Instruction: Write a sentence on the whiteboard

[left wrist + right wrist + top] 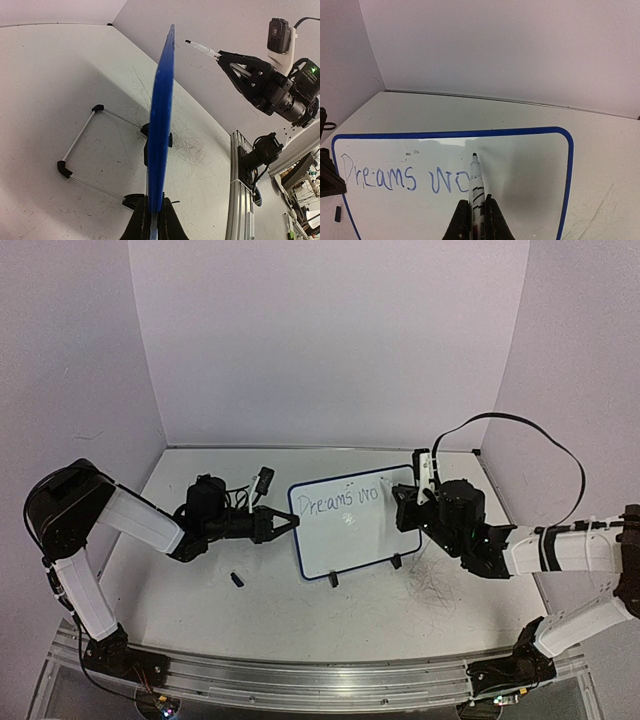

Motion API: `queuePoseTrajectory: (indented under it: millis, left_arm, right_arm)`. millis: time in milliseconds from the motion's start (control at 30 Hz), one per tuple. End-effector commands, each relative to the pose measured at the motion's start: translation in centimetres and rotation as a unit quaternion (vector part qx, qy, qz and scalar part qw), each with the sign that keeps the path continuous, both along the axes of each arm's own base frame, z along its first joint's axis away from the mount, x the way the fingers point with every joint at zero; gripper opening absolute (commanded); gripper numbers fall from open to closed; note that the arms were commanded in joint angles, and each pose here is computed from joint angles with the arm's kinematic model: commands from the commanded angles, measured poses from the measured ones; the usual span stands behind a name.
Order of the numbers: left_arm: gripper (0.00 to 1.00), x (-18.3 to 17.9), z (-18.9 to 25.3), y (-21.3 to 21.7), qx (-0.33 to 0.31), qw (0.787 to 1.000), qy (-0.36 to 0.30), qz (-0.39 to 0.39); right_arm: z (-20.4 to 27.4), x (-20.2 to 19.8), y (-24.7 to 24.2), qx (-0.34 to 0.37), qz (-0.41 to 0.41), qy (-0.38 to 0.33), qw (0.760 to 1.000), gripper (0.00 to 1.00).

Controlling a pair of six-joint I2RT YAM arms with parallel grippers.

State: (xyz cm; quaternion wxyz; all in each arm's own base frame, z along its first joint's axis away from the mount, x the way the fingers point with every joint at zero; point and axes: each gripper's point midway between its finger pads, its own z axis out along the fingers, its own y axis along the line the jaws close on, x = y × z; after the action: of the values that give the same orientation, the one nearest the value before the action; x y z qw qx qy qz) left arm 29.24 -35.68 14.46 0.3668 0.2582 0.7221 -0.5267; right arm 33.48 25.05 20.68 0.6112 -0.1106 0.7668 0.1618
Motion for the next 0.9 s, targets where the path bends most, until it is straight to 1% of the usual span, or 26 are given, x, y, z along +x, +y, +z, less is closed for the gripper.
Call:
queuePoseTrajectory:
  millis: [0, 633, 867]
  left_arm:
    - [0.0, -0.4, 1.8, -0.7, -0.007, 1.0, -0.02, -0.015]
    - [0.0, -0.3, 1.6, -0.8, -0.004, 1.0, -0.021, -0.017]
    - [0.0, -0.3, 1.6, -0.7, -0.002, 1.0, -0.021, -0.016]
  right_arm:
    - [0.2, 0.4, 0.3, 0.002, 0.002, -0.005, 1.0, 0.0]
    - [-0.8, 0.6, 0.8, -0.013, 0.008, 0.004, 1.0, 0.0]
    - [-1.3, 0.8, 0.4, -0.016, -0.004, 0.008, 1.0, 0.0]
